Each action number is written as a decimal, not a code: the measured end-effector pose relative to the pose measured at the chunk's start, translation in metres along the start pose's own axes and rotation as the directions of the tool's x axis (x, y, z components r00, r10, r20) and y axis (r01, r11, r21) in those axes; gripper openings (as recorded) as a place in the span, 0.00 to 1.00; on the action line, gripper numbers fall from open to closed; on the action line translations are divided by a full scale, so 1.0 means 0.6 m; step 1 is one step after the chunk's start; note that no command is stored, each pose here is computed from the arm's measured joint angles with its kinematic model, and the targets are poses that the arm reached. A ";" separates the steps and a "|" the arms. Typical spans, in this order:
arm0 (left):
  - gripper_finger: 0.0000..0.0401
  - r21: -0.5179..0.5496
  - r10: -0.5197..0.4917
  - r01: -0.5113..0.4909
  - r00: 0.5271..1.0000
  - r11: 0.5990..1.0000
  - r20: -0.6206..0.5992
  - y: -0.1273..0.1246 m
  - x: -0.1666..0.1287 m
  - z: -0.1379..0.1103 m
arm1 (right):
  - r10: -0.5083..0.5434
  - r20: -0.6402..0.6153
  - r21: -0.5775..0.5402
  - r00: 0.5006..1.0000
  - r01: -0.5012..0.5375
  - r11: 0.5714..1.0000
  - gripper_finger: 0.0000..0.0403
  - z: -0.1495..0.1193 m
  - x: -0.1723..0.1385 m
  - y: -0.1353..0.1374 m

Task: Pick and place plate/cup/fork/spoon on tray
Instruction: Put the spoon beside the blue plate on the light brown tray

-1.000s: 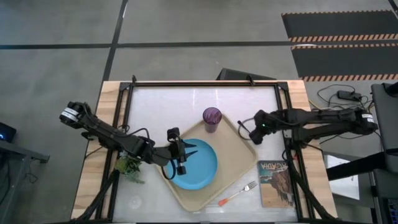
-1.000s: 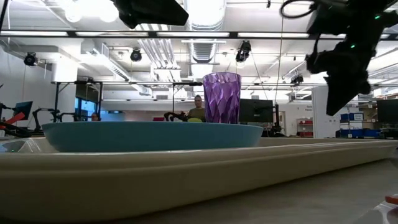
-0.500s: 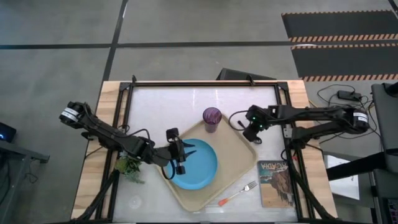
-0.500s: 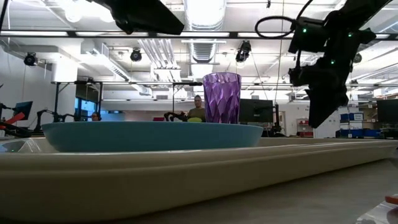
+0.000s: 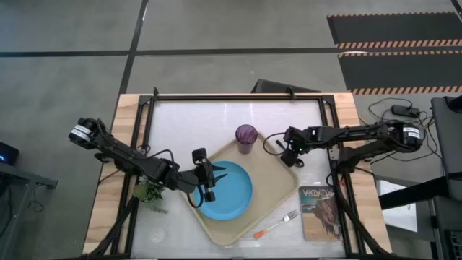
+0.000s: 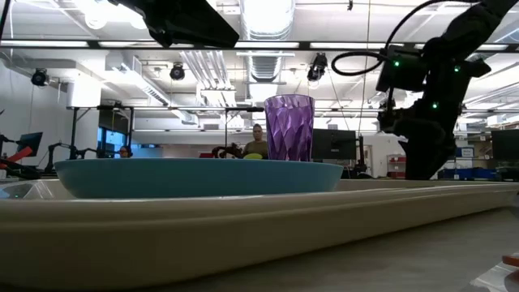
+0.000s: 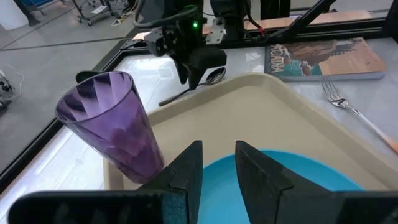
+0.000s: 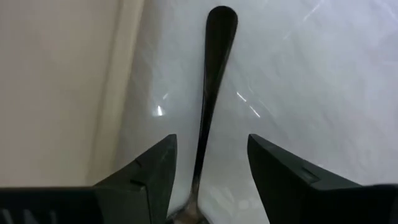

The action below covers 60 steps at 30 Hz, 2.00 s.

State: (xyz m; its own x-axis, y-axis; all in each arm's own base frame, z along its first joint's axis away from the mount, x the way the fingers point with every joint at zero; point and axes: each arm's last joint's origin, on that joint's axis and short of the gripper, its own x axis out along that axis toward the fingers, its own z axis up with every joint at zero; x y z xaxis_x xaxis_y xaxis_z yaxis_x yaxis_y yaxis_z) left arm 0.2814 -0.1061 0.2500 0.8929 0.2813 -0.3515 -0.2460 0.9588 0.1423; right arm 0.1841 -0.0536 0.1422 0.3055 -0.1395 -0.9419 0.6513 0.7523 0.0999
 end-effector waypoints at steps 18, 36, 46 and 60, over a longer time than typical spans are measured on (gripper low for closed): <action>0.19 -0.010 -0.001 0.001 1.000 1.000 0.010 0.000 0.000 0.002 | -0.052 -0.012 -0.017 0.999 0.052 0.998 0.11 -0.029 0.038 -0.010; 0.19 -0.016 -0.002 0.003 1.000 1.000 0.018 0.000 0.000 0.002 | -0.018 0.103 -0.066 0.994 0.025 0.998 0.02 0.009 -0.092 0.002; 0.19 -0.015 -0.003 0.003 1.000 1.000 0.017 0.000 0.000 0.002 | 0.194 0.075 -0.244 0.978 -0.171 0.955 0.02 -0.005 -0.152 0.042; 0.19 0.061 0.001 -0.003 0.999 0.998 0.033 0.000 -0.001 0.013 | 0.310 -0.077 -0.558 0.948 -0.298 0.774 0.02 -0.034 -0.127 0.122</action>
State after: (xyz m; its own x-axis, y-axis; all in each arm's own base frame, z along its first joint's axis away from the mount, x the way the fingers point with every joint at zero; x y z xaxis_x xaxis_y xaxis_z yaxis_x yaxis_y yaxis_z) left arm 0.2837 -0.1065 0.2572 0.9047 0.2806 -0.3206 -0.2250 0.9537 0.1997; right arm 0.1943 0.0255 0.2145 0.4374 0.1505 -0.8866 0.0256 0.9834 0.1795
